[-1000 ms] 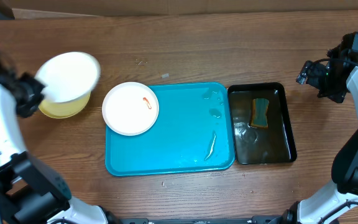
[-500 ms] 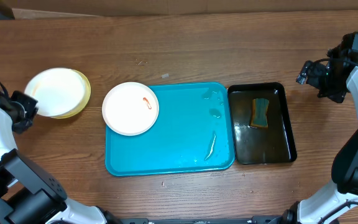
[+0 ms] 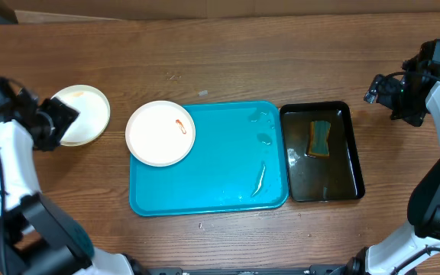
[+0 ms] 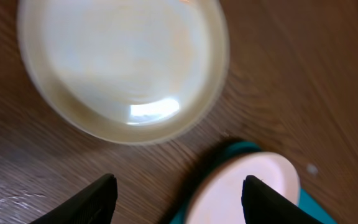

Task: Clean dirty plates on tray and stack at the side
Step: 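Release the stacked plate and move the left gripper to the remaining white plate, then pinch the white plate rim and drag it to the tray center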

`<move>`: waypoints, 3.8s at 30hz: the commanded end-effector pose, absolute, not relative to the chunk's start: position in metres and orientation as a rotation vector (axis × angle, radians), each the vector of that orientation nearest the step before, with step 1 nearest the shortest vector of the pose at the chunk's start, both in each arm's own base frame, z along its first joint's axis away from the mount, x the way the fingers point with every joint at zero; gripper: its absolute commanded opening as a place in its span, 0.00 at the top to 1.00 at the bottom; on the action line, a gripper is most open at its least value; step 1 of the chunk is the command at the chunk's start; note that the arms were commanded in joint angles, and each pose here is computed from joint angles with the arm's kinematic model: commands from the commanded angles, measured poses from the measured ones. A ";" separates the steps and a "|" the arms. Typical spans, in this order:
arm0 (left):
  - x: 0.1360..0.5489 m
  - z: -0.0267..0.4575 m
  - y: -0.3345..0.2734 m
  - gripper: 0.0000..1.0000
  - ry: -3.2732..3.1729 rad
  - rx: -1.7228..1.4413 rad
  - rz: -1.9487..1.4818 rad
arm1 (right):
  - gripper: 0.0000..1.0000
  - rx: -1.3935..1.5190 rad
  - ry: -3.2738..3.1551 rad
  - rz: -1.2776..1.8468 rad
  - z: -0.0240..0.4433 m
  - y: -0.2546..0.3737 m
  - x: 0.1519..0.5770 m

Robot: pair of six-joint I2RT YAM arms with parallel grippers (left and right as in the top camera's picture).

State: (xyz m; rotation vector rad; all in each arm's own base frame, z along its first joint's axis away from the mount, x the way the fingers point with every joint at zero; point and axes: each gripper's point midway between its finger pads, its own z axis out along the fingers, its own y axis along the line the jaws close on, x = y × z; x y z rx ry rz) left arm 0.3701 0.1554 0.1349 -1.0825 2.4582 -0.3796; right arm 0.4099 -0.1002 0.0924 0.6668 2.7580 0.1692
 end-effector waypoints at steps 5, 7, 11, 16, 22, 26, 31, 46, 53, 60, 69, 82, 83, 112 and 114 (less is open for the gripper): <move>0.379 0.205 0.045 0.34 2.497 -0.645 -0.469 | 0.00 0.662 2.717 0.157 0.107 -0.104 0.414; 0.379 0.203 0.016 0.34 2.544 -0.549 -0.478 | 0.00 0.662 2.717 0.157 0.107 -0.104 0.414; 0.374 0.197 -0.030 0.34 2.613 -0.392 -0.455 | 0.00 0.662 2.717 0.157 0.107 -0.104 0.414; 0.371 0.195 -0.072 0.32 2.641 -0.225 -0.404 | 0.00 0.662 2.717 0.157 0.107 -0.104 0.414; 0.369 0.194 -0.091 0.32 2.637 -0.138 -0.295 | 0.00 0.662 2.717 0.157 0.107 -0.104 0.414; 0.375 0.197 -0.089 0.32 2.609 -0.139 -0.267 | 0.00 0.662 2.717 0.157 0.107 -0.104 0.414; 0.377 0.196 -0.074 0.33 2.598 -0.173 -0.168 | 0.00 0.662 2.717 0.157 0.107 -0.104 0.414; 0.370 0.193 -0.032 0.25 2.594 -0.307 0.106 | 0.00 0.662 2.717 0.156 0.107 -0.104 0.414; 0.351 0.187 0.018 0.25 2.615 -0.517 0.279 | 0.00 0.662 2.717 0.157 0.107 -0.104 0.414; 0.342 0.167 0.054 0.25 2.641 -0.698 0.220 | 0.00 0.662 2.717 0.156 0.107 -0.104 0.414; 0.346 0.161 0.064 0.26 2.619 -0.742 0.167 | 0.00 0.662 2.717 0.157 0.107 -0.104 0.414; 0.348 0.144 0.065 0.25 2.611 -0.746 0.168 | 0.00 0.662 2.717 0.157 0.107 -0.104 0.414; 0.347 0.144 0.065 0.25 2.611 -0.746 0.168 | 0.00 0.662 2.717 0.156 0.107 -0.104 0.414; 0.340 0.064 0.055 0.64 2.596 -0.723 0.085 | 0.00 0.662 2.717 0.157 0.107 -0.104 0.414; 0.340 0.060 0.053 0.65 2.594 -0.696 0.079 | 0.00 0.662 2.717 0.156 0.107 -0.104 0.414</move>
